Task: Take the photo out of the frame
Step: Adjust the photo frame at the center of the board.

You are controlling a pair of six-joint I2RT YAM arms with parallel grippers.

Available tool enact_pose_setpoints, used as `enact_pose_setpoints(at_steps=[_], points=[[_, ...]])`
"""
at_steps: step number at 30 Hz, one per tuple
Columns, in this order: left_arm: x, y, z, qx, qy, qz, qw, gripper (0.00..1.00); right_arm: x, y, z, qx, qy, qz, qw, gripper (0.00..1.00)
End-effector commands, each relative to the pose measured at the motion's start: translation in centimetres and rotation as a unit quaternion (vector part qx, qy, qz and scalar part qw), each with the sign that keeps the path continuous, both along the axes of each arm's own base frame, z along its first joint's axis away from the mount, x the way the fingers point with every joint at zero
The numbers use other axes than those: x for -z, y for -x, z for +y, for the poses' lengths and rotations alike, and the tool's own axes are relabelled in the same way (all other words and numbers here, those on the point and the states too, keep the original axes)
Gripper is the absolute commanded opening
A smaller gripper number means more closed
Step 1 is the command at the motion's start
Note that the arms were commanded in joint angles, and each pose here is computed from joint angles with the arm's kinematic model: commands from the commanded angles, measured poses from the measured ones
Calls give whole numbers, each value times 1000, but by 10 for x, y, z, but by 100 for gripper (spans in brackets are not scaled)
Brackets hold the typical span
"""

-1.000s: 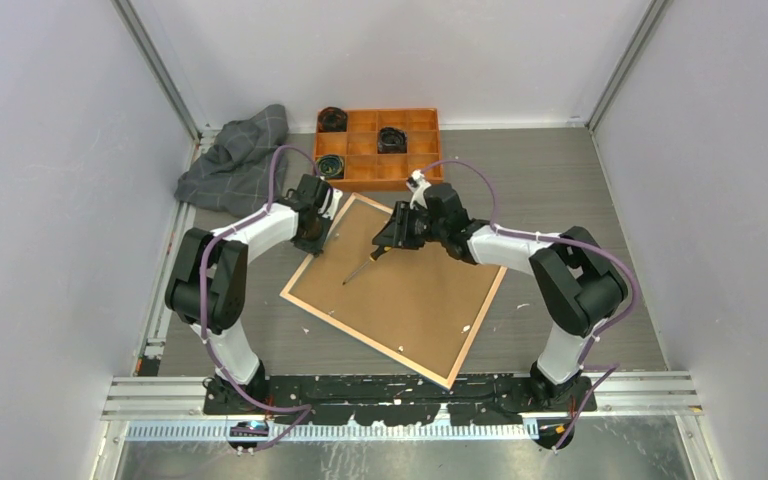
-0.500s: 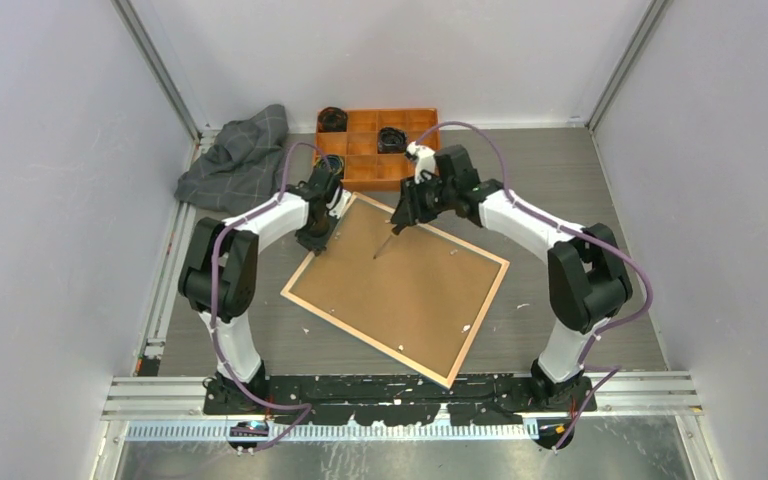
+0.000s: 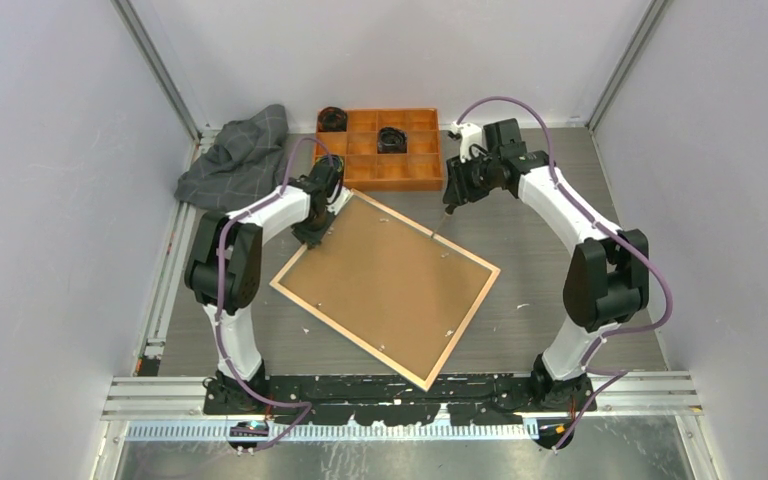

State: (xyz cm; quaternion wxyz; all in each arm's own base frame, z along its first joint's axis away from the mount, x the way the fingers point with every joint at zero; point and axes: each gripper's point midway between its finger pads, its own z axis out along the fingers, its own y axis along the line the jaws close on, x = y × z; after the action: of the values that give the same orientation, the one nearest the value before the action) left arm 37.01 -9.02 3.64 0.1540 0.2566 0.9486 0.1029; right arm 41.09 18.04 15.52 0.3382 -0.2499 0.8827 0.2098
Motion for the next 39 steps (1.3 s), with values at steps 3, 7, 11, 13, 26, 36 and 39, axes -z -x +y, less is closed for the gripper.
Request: enact_pose_setpoints(at_steps=[3, 7, 11, 13, 26, 36, 39], points=[[-47, -29, 18, -1, -7, -72, 997, 8, -50, -1, -39, 14, 63, -60, 996, 1], [-59, -29, 19, 4, 5, -79, 997, 12, -50, 10, -44, 15, 71, -41, 997, 1], [-81, -25, 16, 8, 57, -84, 995, 51, -57, 15, -48, 31, 71, -34, 996, 1], [-93, -22, 16, 13, 80, -90, 993, 69, -60, 22, -48, 19, 76, -35, 996, 1], [-134, 71, 35, 149, 106, -51, 982, 86, -58, 19, -58, -34, 123, -24, 992, 1], [-98, 138, 65, 215, 42, 34, 975, 87, -56, 26, -78, 26, 124, 97, 987, 1], [-94, 141, 67, 217, 38, 44, 974, 87, -51, 37, -83, 37, 134, 163, 977, 1]])
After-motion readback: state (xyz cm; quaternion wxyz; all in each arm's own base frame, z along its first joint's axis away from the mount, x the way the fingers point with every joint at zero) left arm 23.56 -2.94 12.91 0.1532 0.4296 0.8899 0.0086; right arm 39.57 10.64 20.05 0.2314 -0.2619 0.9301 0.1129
